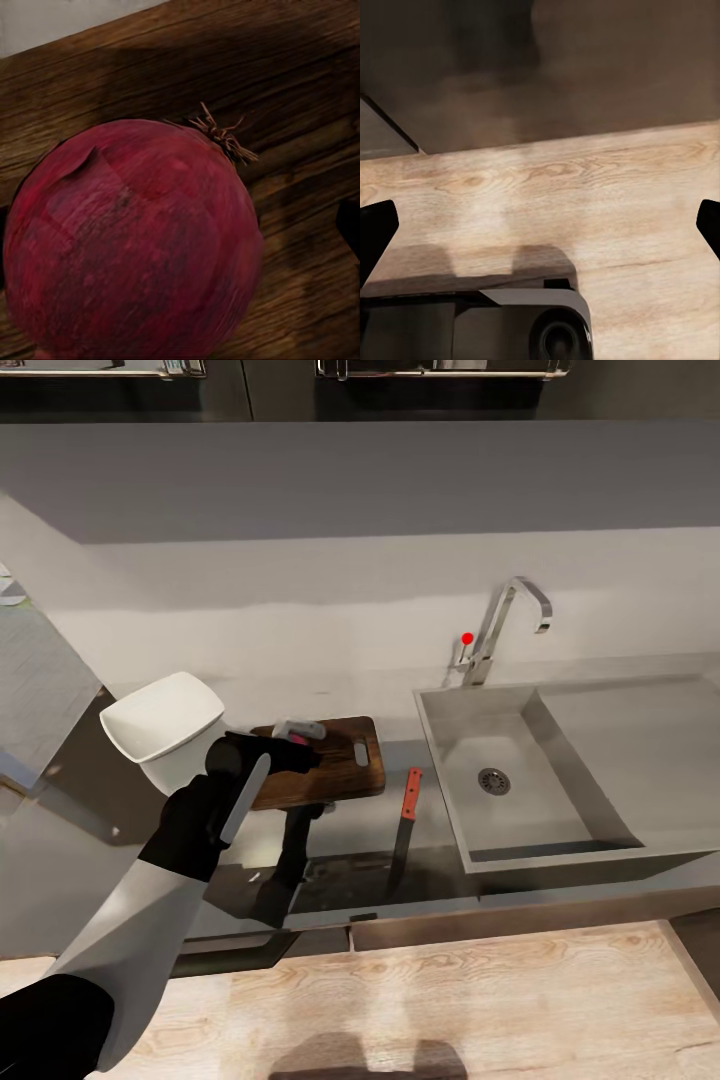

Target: In the kitchen, take the Vidalia onion out of the sink, dice it on the chopping board with the paring knife, put the diced onion into the bowl on the countertop, then place both the paring knife and the chopping board into the sink.

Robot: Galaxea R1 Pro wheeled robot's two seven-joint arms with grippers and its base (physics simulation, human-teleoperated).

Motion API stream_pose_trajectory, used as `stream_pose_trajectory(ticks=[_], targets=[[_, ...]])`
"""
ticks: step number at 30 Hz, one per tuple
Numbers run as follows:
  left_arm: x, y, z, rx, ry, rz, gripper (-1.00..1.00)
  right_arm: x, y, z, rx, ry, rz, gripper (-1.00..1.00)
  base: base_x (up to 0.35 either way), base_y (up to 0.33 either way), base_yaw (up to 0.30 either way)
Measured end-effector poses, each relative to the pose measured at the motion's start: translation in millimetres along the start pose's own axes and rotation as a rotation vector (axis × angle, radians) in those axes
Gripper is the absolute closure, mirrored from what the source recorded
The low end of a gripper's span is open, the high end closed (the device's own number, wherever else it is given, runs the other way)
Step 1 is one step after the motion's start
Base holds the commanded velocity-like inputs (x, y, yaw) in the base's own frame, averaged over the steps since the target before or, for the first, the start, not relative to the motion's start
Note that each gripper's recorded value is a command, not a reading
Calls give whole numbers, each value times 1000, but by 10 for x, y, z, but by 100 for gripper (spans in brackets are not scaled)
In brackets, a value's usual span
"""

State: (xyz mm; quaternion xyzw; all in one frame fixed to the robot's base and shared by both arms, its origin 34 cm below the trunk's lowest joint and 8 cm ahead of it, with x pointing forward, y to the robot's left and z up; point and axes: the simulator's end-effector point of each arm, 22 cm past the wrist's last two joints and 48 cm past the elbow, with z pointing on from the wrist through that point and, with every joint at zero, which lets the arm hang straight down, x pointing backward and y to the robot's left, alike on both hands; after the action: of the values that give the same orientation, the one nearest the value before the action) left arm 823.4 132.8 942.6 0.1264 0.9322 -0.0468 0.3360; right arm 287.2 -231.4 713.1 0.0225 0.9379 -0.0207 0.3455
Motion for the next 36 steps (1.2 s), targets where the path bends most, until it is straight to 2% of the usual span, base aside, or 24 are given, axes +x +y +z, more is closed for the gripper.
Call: stream_pose_trajectory(ticks=[14, 15, 16, 19, 23, 29, 36], targets=[[-55, 3, -34, -1, -15, -1, -100, 10, 1, -2, 0, 2, 0, -100, 0, 0, 0], [-114, 2, -73, 0, -32, -1, -100, 9, 1, -2, 0, 2, 0, -100, 0, 0, 0], [-276, 2, -187, 0, -79, 2, -100, 9, 1, -2, 0, 2, 0, -100, 0, 0, 0], [-521, 67, -396, -11, -157, 11, -100, 9, 1, -2, 0, 2, 0, -100, 0, 0, 0], [-670, 100, -541, -16, -206, 17, -100, 10, 0, -3, 0, 2, 0, -100, 0, 0, 0], [-714, 108, -584, -18, -221, 19, -100, 10, 1, -1, 0, 2, 0, -100, -30, 0, 0], [-710, 111, -576, -18, -220, 19, -100, 9, 1, 2, 0, 3, 0, -100, -264, 0, 0]])
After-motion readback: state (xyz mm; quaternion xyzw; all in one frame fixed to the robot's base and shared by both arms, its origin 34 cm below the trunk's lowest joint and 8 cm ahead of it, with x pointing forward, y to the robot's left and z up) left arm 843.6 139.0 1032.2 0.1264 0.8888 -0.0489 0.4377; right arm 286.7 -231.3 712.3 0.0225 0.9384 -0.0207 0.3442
